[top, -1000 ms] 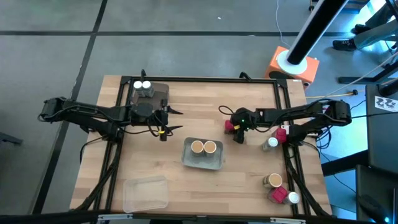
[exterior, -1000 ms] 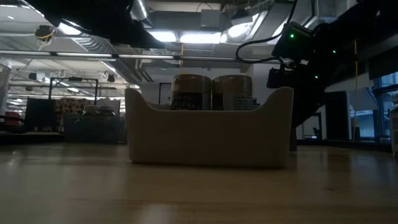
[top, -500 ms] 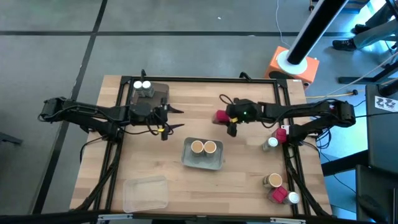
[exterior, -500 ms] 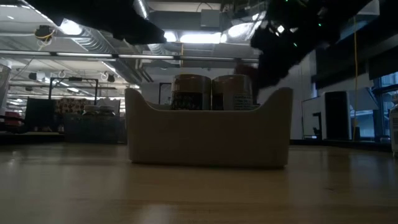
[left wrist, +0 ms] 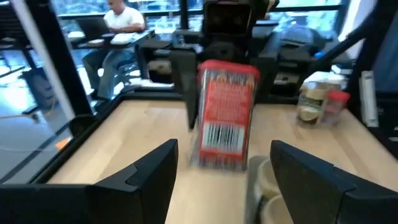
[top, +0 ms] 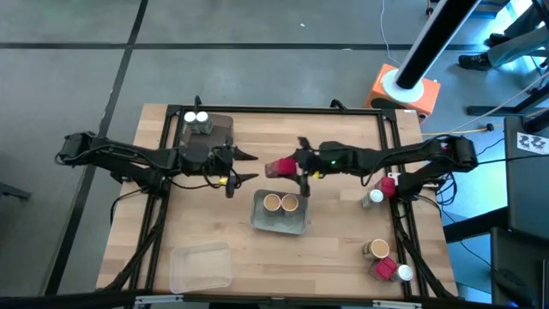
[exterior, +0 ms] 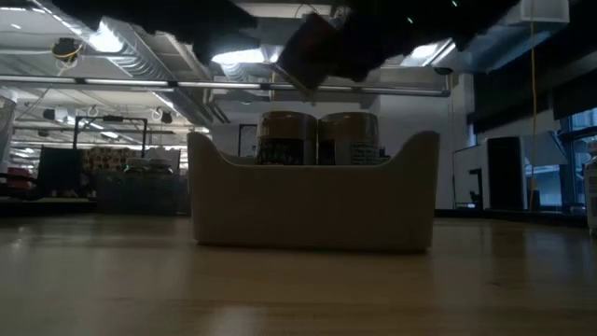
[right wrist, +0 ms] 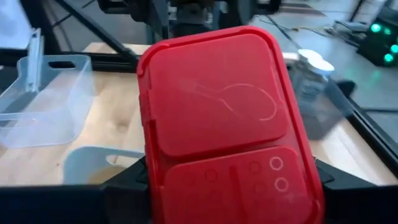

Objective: Sort spices by type
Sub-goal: Put the top red seasoning can into the white bin

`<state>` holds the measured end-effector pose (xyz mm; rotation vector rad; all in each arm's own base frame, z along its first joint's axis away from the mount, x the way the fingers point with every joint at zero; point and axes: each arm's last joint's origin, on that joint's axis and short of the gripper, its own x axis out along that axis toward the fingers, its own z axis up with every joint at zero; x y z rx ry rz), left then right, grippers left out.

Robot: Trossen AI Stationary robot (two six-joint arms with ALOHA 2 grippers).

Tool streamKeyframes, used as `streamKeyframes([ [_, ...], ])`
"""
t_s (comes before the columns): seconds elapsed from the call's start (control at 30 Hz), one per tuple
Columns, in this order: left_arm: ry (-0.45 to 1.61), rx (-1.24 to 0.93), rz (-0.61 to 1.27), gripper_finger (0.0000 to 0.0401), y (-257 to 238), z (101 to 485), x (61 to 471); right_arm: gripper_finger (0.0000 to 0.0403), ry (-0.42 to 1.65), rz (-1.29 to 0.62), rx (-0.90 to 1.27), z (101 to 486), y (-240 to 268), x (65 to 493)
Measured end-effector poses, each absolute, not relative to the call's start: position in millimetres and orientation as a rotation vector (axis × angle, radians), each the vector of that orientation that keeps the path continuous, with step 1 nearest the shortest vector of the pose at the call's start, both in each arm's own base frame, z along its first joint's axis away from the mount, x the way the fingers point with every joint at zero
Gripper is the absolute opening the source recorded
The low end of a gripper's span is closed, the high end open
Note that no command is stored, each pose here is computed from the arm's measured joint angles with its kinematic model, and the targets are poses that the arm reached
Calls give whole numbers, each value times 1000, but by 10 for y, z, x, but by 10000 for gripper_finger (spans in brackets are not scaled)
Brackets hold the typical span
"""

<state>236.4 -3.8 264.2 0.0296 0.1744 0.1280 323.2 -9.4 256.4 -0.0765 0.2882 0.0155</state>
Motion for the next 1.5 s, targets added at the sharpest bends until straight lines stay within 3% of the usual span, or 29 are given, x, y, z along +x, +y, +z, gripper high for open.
streamKeyframes([
  [0.37,205,135,244,239,-191,2715,2400,201,389,14,-181,2612,-8,3712],
  [0.57,201,130,205,239,-199,2707,2418,201,411,-26,-195,2550,-17,3866],
  [0.83,282,175,173,239,-251,2516,2549,201,402,-25,-184,2566,86,3939],
  [1.2,259,210,181,238,-242,2573,2515,201,400,-28,-181,2568,77,3940],
  [1.5,273,187,188,166,-240,2557,2511,206,386,-3,-151,2577,90,3944],
])
